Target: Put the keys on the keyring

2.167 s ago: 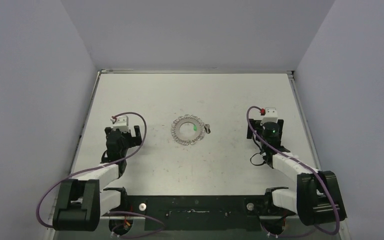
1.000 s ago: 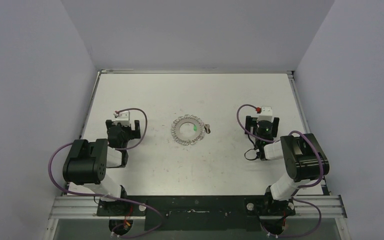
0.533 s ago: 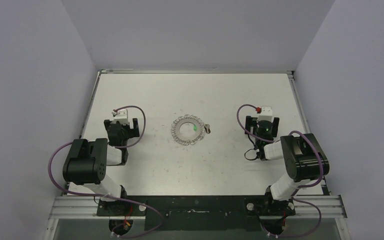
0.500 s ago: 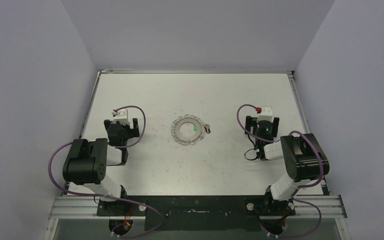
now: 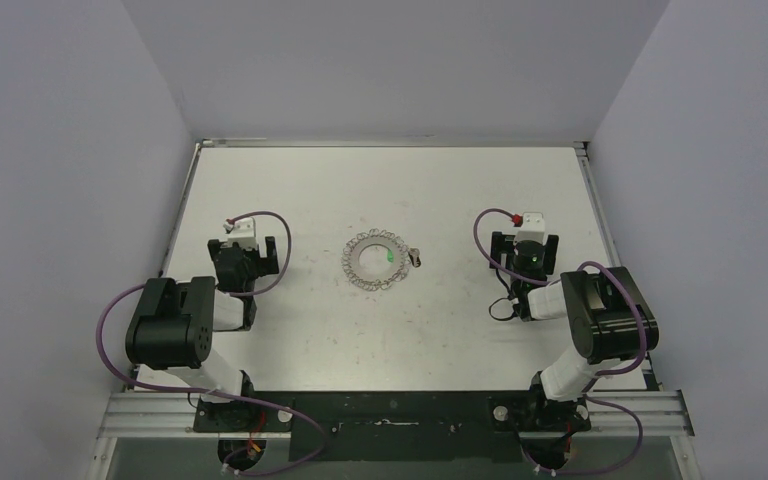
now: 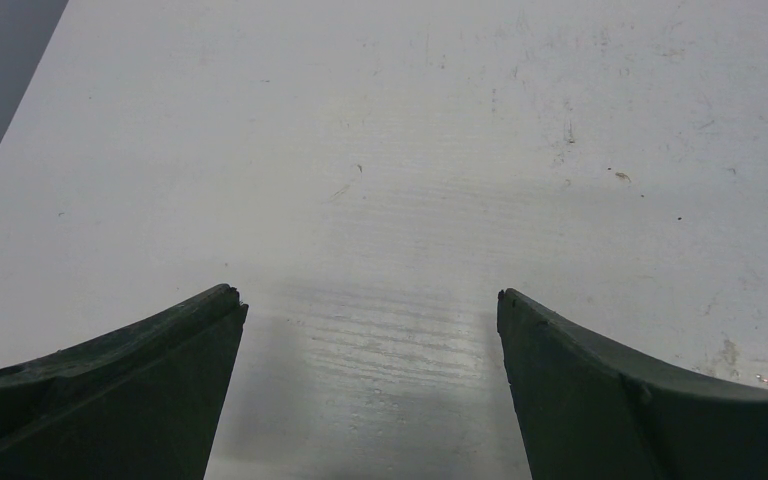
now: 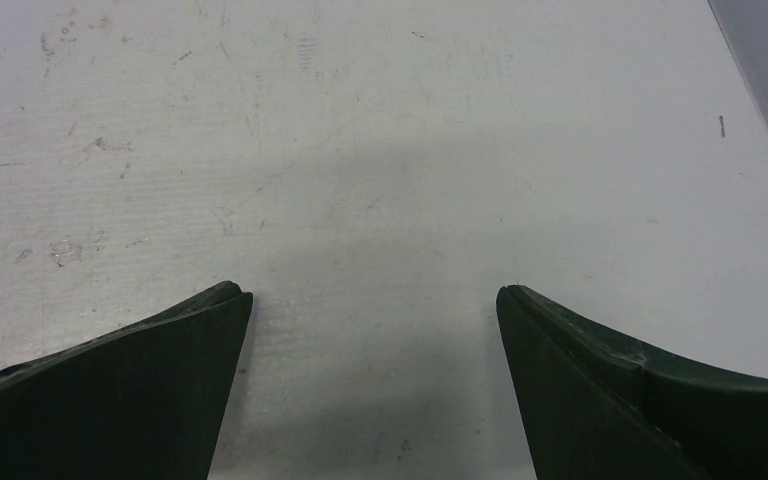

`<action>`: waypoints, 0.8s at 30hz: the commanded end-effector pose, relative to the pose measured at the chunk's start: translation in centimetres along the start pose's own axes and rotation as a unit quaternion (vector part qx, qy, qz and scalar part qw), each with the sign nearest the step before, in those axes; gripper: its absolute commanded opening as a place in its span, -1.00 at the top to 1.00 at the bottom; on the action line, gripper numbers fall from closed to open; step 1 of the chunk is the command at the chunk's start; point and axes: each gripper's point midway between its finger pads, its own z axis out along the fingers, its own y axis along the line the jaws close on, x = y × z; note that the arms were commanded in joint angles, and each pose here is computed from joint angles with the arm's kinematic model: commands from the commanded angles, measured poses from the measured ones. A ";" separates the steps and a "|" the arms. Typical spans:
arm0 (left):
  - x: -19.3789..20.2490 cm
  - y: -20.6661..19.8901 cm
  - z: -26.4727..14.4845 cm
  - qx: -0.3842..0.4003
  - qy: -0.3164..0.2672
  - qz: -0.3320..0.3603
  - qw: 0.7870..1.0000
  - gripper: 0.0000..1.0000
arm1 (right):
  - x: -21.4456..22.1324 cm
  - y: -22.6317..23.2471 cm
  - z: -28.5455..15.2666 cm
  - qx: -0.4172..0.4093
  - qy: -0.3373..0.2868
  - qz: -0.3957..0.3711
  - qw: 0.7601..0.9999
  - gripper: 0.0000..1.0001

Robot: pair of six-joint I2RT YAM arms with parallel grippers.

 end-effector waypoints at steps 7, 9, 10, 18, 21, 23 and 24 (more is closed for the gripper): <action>-1.6 0.4 0.7 -0.010 -0.022 -0.012 1.000 -0.94 | -3.1 -0.1 0.5 0.002 -0.047 0.022 0.999 -1.00; -1.7 0.4 0.7 -0.011 -0.023 -0.012 1.000 -0.94 | -3.2 -0.1 0.5 0.003 -0.048 0.022 0.999 -1.00; -1.6 0.4 0.7 -0.010 -0.022 -0.012 1.000 -0.94 | -3.1 -0.1 0.5 0.002 -0.048 0.022 0.999 -1.00; -1.6 0.3 0.7 -0.009 -0.021 -0.012 1.000 -0.94 | -3.2 -0.1 0.5 0.002 -0.048 0.022 0.999 -1.00; -1.6 0.4 0.8 -0.009 -0.021 -0.013 1.000 -0.94 | -3.1 -0.1 0.5 0.003 -0.047 0.022 0.999 -1.00; -1.6 0.4 0.8 -0.008 -0.020 -0.013 1.000 -0.94 | -3.1 -0.1 0.5 0.003 -0.048 0.022 0.999 -1.00; -1.6 0.4 0.8 -0.007 -0.021 -0.013 1.000 -0.94 | -3.1 -0.1 0.5 0.003 -0.047 0.022 0.999 -1.00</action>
